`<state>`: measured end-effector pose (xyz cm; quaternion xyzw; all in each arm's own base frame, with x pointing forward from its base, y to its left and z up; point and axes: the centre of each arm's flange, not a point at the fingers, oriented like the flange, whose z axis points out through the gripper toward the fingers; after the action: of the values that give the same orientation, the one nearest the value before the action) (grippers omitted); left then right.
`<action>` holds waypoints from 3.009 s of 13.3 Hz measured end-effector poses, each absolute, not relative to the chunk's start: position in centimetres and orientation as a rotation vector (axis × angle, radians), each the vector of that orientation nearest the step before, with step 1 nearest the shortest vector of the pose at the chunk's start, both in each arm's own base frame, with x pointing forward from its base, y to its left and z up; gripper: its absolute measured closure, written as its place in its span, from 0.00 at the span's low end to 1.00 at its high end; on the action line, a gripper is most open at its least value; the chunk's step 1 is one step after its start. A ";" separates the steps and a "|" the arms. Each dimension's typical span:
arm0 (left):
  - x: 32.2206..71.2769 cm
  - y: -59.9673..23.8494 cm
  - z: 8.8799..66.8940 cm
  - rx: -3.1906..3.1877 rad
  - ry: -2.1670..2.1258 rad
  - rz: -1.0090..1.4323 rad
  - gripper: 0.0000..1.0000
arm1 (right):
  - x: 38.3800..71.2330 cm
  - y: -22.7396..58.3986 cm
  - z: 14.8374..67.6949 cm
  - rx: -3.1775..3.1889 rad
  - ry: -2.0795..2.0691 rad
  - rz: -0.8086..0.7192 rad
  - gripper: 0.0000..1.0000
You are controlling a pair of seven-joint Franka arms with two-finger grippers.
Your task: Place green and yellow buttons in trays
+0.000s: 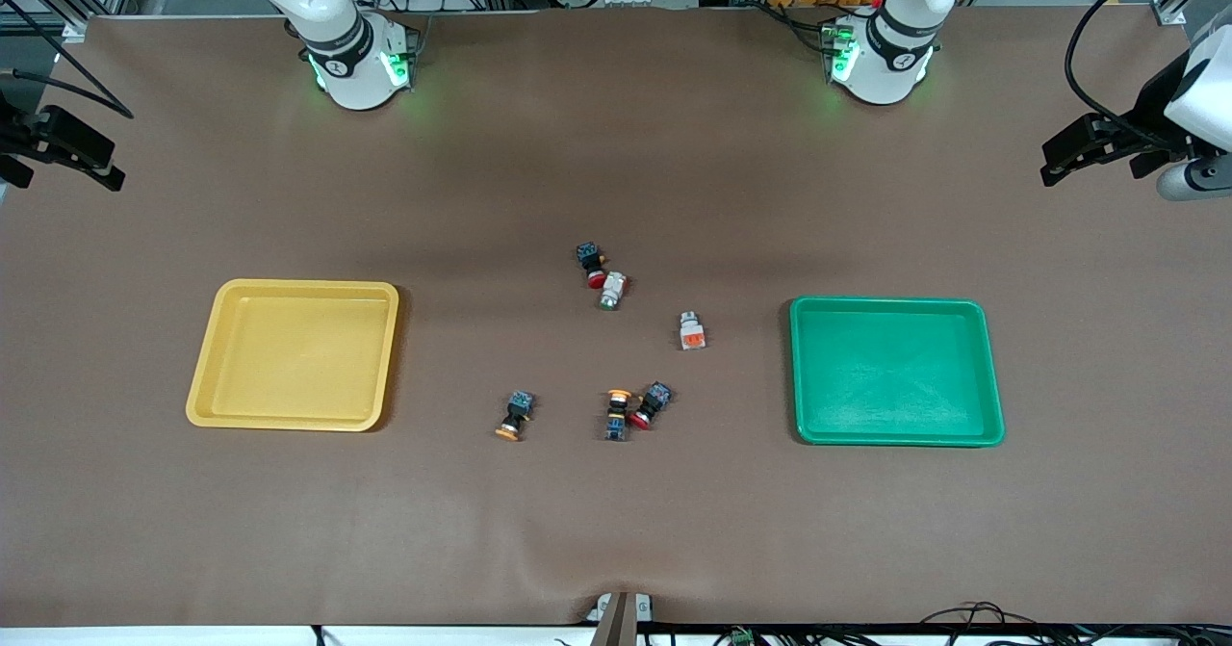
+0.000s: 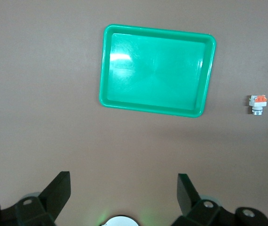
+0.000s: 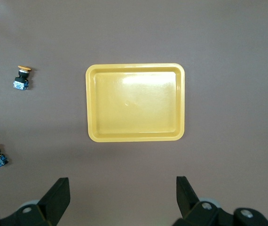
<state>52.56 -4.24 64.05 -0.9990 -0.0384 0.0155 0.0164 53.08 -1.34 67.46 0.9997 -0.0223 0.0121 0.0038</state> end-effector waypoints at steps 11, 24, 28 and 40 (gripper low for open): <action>53.2 -5.4 62.8 -3.077 -0.078 0.078 0.00 | 53.0 -1.8 67.4 3.133 -0.084 0.026 0.00; 57.3 -18.5 45.5 -3.081 -0.078 0.252 0.00 | 52.8 -2.4 66.4 3.132 -0.102 -0.055 0.00; 57.1 -23.3 36.3 -3.121 -0.180 0.235 0.00 | 53.5 -2.4 65.3 3.132 -0.101 -0.080 0.00; 55.7 -39.5 20.3 -3.195 -0.332 0.053 0.11 | 61.3 -1.3 52.5 3.123 -0.061 -0.259 0.00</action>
<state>55.70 -39.47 20.32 -0.9939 -0.1032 0.0165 -0.0356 61.26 -1.33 52.46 0.9964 -0.0194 -0.0828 0.0038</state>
